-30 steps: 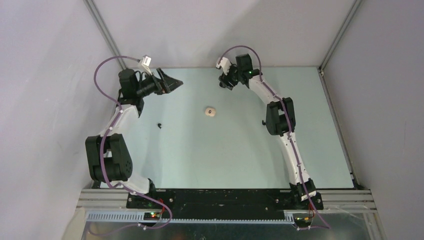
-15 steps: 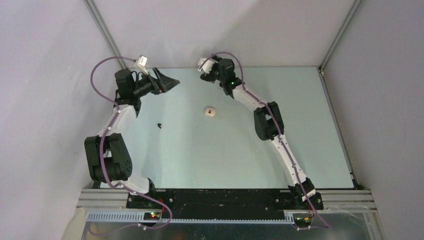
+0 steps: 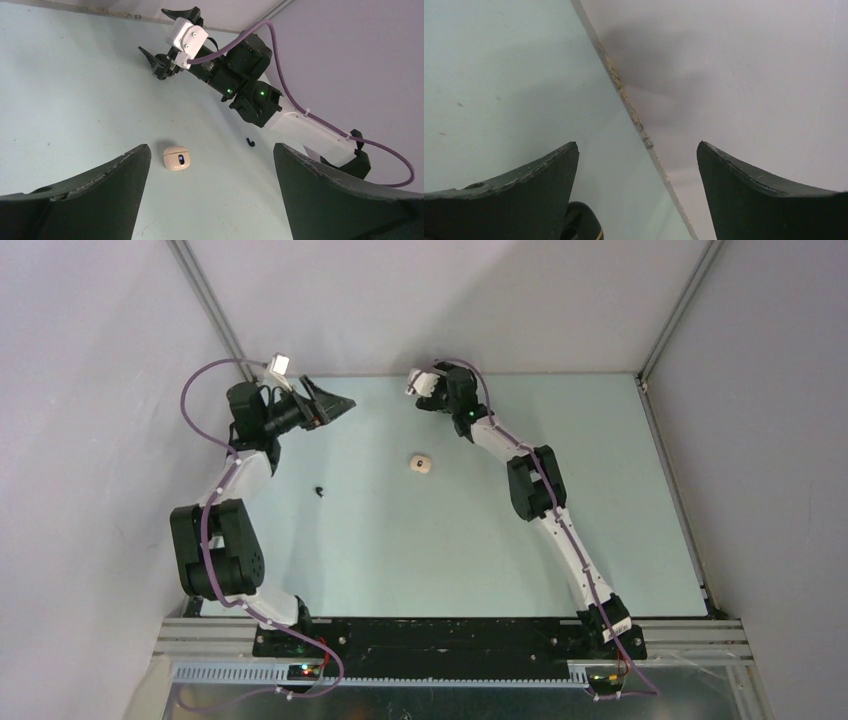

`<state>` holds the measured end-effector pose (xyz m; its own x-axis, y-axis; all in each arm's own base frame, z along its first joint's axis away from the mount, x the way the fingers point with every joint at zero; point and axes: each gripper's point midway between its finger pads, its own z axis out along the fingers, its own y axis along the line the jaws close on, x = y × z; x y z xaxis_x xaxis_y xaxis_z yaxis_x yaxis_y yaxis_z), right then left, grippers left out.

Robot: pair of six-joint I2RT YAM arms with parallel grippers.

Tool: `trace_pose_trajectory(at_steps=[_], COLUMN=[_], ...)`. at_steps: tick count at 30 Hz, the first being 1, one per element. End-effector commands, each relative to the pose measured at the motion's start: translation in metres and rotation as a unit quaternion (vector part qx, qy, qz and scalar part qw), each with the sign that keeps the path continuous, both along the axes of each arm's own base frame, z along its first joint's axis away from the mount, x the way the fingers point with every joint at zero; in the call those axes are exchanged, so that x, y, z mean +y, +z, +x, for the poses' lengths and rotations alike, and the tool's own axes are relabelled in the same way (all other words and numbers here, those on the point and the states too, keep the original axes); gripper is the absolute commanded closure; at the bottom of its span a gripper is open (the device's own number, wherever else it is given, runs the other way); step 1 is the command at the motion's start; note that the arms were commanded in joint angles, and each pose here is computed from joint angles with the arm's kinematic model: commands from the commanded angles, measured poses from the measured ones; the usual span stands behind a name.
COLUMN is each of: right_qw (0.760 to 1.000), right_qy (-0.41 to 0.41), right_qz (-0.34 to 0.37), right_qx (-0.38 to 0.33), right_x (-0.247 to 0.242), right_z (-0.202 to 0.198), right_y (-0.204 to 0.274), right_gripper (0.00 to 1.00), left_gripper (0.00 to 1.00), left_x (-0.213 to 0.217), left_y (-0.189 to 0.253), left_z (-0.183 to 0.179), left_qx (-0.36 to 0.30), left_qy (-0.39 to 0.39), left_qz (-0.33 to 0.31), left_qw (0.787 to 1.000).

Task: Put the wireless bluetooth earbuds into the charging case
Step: Move the charging case to the center of the board.

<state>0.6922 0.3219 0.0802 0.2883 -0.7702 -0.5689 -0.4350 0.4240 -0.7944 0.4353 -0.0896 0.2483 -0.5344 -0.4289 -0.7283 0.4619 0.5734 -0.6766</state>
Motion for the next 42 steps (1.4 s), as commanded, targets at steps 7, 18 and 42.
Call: trace_pose_trajectory(at_steps=[7,18,42], right_qw=[0.994,0.958,0.911], right_qy=[-0.079,-0.066,0.01], right_qz=[0.009,0.143,0.173], right_qx=[0.069,0.24,0.375], right_x=[-0.047,-0.078,-0.078], right_z=[0.002,-0.023,-0.072], right_y=[0.007,0.014,0.008], right_gripper=[0.08,0.09,0.08], left_gripper=[0.01,0.01,0.01], left_x=[0.003,0.003,0.002], left_y=[0.016,0.018,0.025], left_z=[-0.002,-0.004,-0.008], left_qx=[-0.024,-0.028,-0.038], left_qy=[-0.009,-0.008,-0.007], left_qz=[-0.011,-0.013,-0.018], left_qw=[1.0,0.999,0.999])
